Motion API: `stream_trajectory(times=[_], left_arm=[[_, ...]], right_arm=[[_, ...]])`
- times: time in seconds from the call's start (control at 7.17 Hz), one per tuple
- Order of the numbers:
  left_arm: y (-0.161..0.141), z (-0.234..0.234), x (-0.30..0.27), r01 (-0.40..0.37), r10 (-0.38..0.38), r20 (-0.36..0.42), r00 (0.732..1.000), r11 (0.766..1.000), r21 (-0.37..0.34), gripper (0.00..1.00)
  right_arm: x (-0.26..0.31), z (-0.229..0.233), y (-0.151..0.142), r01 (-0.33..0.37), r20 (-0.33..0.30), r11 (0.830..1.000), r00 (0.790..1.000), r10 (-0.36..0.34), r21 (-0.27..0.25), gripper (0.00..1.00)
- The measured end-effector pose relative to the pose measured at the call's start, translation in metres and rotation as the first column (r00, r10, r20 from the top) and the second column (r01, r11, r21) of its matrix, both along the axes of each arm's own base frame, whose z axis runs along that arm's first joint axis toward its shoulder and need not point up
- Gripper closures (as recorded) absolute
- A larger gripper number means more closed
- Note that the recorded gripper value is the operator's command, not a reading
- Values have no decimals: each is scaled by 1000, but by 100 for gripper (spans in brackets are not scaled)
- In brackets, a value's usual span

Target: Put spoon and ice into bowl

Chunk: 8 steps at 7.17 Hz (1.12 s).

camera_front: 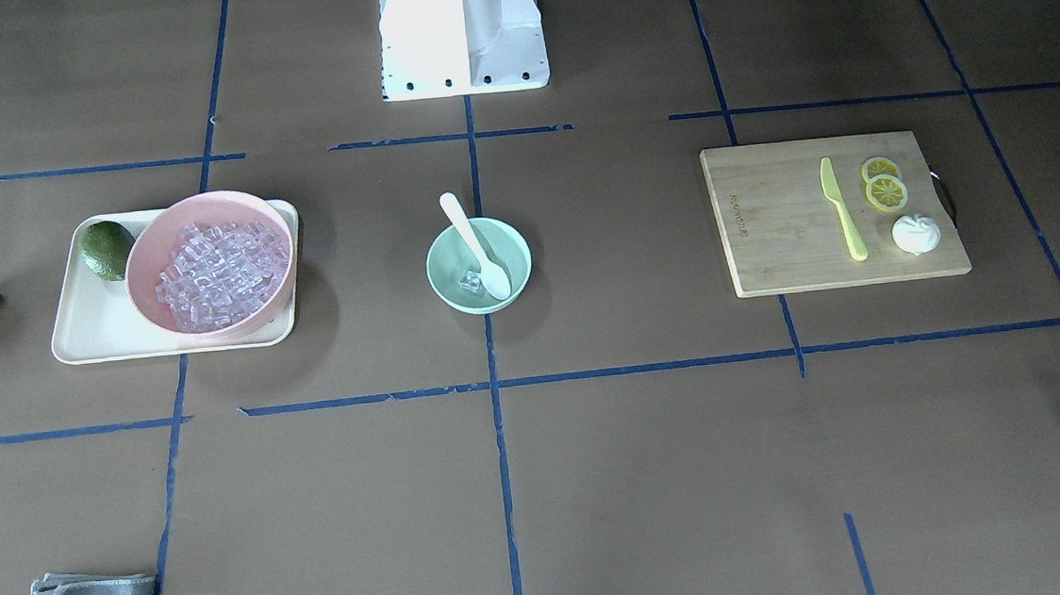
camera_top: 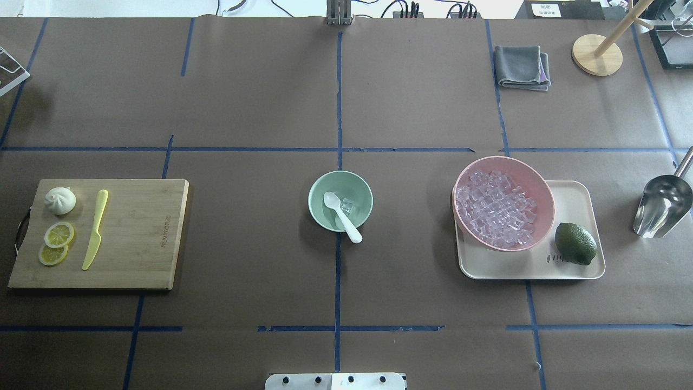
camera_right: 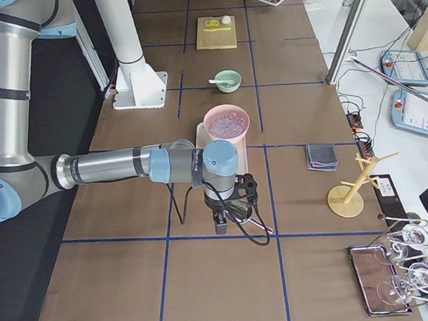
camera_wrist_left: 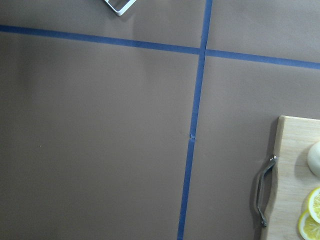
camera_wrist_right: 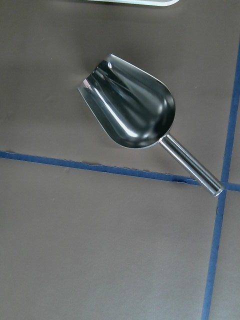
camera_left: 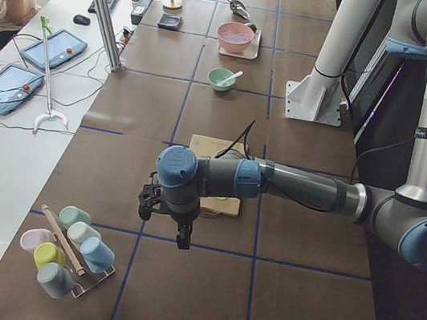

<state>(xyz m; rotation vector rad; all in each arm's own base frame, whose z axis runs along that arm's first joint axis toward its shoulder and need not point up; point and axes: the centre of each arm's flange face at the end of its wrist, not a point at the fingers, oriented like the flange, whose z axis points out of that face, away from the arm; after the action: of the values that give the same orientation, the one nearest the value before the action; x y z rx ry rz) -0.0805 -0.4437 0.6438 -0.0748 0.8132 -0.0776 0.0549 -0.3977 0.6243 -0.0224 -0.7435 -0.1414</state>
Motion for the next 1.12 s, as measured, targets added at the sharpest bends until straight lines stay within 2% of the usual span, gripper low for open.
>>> stream_trajectory(times=[0.28,0.7,1.12], left_arm=[[-3,10,0,3,-3,10,1000,1000,20,0],[-8,4,-2,-4,2,67,998,999,33,0],[-9,3,2,-15,13,67,998,999,33,0]], right_arm=[[0,2,0,-1,2,1000,1000,1,-5,1],[0,2,0,1,-1,1000,1000,-1,-5,0],[-1,2,0,0,0,1000,1000,0,-6,0]])
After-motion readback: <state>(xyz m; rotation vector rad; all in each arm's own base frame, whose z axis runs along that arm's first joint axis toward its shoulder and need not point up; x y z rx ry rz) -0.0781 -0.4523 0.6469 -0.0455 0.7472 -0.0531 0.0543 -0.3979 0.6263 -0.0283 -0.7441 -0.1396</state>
